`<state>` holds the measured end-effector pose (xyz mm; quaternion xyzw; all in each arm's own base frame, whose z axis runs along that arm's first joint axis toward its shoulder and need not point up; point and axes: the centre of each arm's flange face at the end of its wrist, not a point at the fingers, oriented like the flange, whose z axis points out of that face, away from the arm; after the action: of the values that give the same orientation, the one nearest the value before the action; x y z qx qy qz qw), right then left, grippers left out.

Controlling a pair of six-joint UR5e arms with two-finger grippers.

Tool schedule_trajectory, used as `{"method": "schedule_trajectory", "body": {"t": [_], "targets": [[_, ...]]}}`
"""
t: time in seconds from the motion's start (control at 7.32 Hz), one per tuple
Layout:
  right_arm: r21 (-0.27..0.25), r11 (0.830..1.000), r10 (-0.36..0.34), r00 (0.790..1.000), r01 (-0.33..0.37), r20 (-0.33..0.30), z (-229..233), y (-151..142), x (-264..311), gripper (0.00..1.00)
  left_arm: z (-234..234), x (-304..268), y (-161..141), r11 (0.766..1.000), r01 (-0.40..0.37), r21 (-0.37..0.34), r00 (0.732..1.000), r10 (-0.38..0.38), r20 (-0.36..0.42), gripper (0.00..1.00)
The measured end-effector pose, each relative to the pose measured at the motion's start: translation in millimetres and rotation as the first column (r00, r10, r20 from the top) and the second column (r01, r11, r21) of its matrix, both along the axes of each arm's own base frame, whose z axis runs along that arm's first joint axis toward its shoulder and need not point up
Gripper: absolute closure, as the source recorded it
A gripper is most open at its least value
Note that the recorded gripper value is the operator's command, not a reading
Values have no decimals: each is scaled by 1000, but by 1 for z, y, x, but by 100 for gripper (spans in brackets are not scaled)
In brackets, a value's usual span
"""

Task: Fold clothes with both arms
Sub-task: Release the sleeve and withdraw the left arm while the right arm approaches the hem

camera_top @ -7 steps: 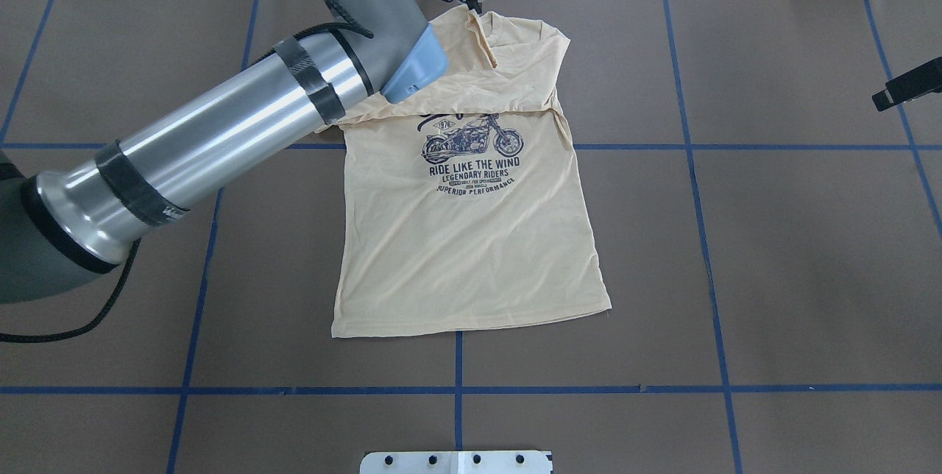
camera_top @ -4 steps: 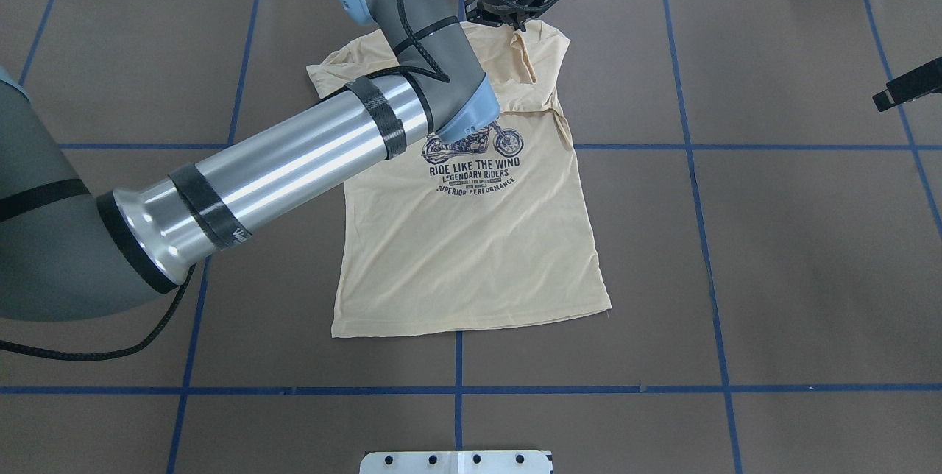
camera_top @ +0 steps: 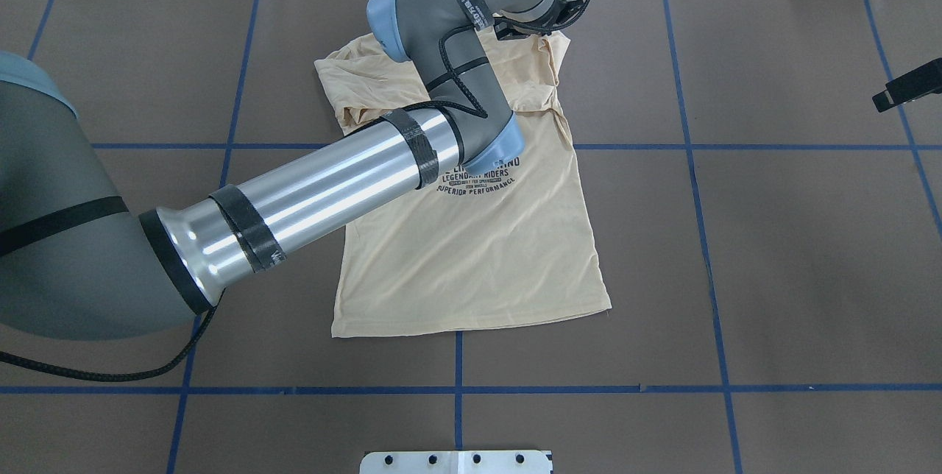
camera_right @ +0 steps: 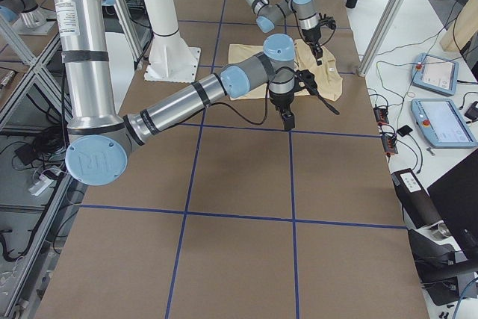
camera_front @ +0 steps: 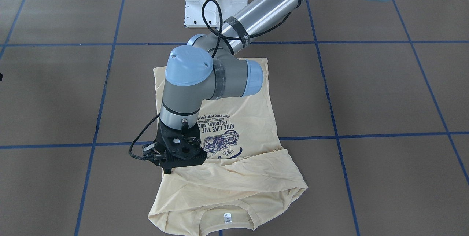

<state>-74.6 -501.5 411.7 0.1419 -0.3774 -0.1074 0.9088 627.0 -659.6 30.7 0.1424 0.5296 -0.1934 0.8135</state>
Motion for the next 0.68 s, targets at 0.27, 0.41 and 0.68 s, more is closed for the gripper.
{"method": "schedule_trajectory", "body": {"t": [0.27,0.41,0.68], "targets": [[0,1000,0,1000,0,0,0,0,0,0,-1,7,5,1000,3,-5,1000,-3,-7,0],[-1,1000,0,1000,0,0,0,0,0,0,-3,8,7,1000,-5,3,1000,5,-5,0],[-8,1000,9,1000,-9,7,-3,0,-1,0,-18,3,19,997,-64,46,998,65,-14,0]]}}
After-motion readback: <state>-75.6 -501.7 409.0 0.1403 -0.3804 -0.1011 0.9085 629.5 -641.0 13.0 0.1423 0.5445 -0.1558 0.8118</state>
